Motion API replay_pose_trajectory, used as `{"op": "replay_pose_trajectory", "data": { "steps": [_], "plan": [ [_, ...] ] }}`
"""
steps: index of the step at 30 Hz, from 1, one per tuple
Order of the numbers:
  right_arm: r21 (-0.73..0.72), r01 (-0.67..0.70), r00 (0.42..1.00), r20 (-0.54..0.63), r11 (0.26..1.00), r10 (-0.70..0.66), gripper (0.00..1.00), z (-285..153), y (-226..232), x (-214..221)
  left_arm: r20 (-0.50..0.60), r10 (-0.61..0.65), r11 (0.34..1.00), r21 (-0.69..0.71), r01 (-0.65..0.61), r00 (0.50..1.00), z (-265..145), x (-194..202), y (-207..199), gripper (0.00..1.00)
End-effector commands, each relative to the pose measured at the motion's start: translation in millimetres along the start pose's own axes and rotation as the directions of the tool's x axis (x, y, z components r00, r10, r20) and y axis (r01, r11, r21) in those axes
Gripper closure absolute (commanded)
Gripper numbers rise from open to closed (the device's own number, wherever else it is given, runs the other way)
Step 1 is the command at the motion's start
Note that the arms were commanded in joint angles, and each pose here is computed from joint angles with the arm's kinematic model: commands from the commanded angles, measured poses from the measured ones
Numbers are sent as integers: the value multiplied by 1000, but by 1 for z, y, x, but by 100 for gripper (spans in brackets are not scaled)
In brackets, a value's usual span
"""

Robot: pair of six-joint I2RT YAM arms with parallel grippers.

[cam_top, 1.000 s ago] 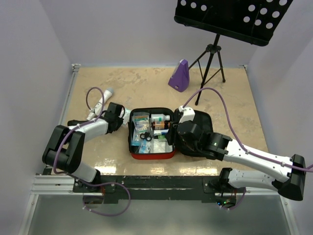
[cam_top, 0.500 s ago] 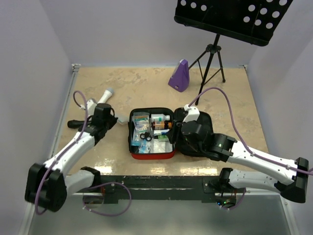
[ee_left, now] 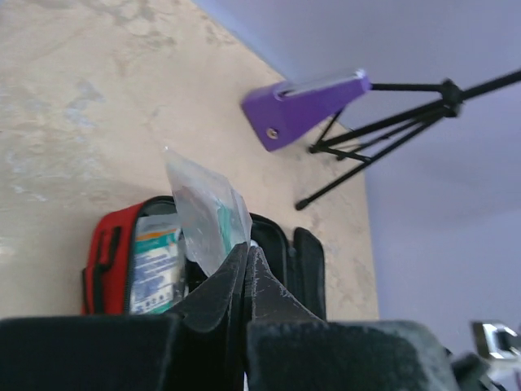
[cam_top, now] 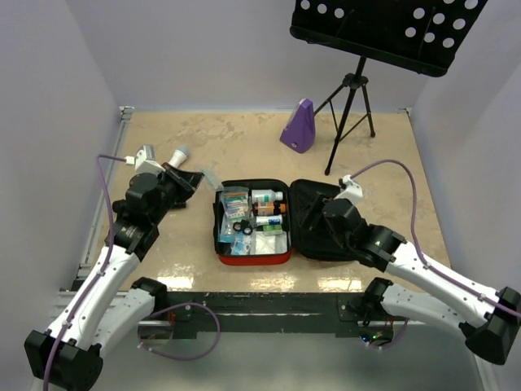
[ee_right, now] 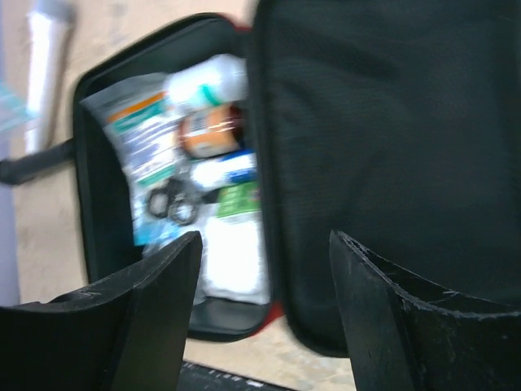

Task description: Organize the medicine kit

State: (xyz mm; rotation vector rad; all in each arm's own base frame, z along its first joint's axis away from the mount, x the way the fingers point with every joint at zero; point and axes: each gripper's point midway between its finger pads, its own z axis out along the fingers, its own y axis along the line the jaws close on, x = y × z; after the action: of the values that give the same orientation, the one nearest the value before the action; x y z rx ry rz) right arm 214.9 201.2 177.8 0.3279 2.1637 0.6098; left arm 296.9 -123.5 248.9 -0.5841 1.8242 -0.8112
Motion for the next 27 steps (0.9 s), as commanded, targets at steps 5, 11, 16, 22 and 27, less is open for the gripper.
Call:
{"op": "replay_pose_trajectory", "data": {
  "steps": [5, 11, 16, 22, 27],
  "plan": [
    [23, -231, 973, 9, 973, 231, 30, -4, -35, 8, -98, 45, 939, 344, -9, 994, -20, 23, -76, 100],
    [129, -321, 947, 71, 938, 314, 27, -7, -61, 6, -158, 74, 907, 421, 0, 985, -23, 51, -91, 100],
    [192, -406, 911, 167, 893, 378, 21, -2, -86, -3, -193, 73, 899, 437, 19, 978, -21, 65, -85, 100],
    [183, -409, 911, 147, 894, 386, 21, 9, -80, -14, -218, 84, 899, 437, 20, 972, -20, 77, -75, 100],
    [-9, -395, 919, 1, 919, 395, 21, 2, -36, -8, -219, 87, 909, 416, 12, 972, -19, 84, -62, 100]
  ]
}}
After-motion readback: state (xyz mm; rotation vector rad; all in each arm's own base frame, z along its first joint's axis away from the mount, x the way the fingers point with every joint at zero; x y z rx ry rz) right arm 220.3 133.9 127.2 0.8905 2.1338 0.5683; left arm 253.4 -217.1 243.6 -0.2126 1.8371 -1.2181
